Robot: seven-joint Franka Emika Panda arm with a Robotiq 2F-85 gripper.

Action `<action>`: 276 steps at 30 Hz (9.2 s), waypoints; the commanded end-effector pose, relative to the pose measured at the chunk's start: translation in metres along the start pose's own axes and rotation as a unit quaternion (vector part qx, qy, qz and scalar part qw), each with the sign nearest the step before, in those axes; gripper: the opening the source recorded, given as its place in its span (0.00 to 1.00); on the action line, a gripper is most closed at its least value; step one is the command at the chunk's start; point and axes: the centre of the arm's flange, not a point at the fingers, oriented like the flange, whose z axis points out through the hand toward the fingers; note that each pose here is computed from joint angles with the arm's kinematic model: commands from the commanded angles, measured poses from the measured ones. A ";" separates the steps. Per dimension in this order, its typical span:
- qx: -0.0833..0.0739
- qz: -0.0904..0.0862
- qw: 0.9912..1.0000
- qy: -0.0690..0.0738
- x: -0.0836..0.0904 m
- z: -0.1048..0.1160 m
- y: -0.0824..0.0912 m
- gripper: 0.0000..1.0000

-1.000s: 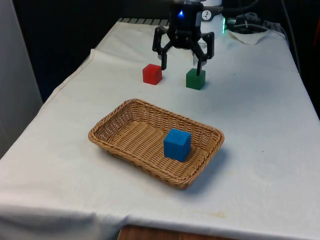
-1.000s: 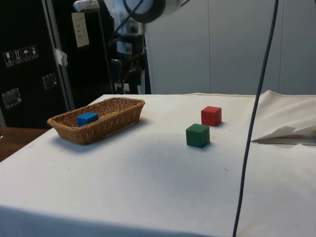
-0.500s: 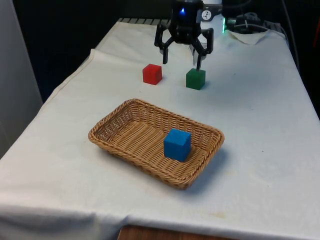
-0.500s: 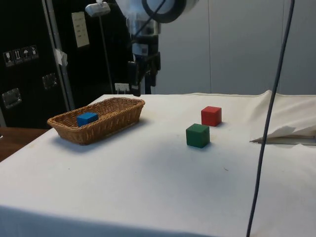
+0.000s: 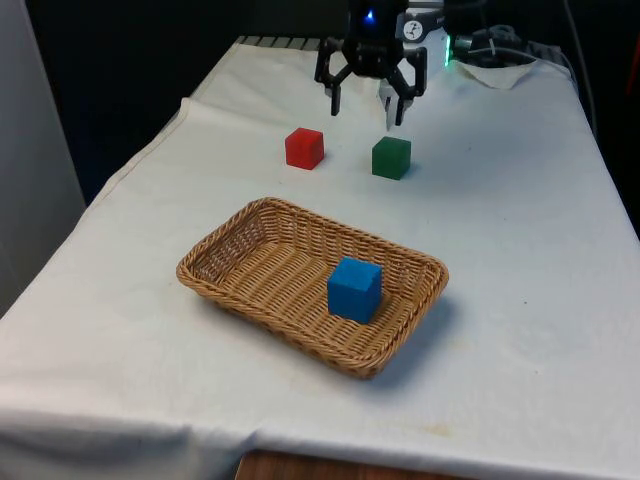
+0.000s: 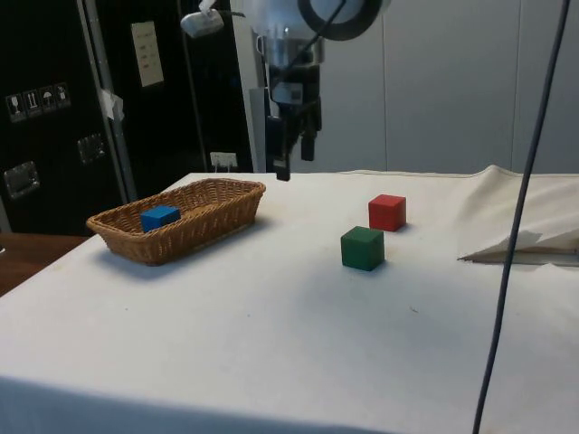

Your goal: Pick up exactly two blocks and place them into the basket.

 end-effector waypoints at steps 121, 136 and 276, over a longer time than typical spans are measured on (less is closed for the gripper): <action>0.007 0.029 0.999 -0.021 -0.108 0.096 -0.034 0.00; 0.021 0.027 0.999 -0.015 -0.068 0.057 -0.032 0.00; -0.025 0.088 0.995 0.027 0.195 0.091 0.053 1.00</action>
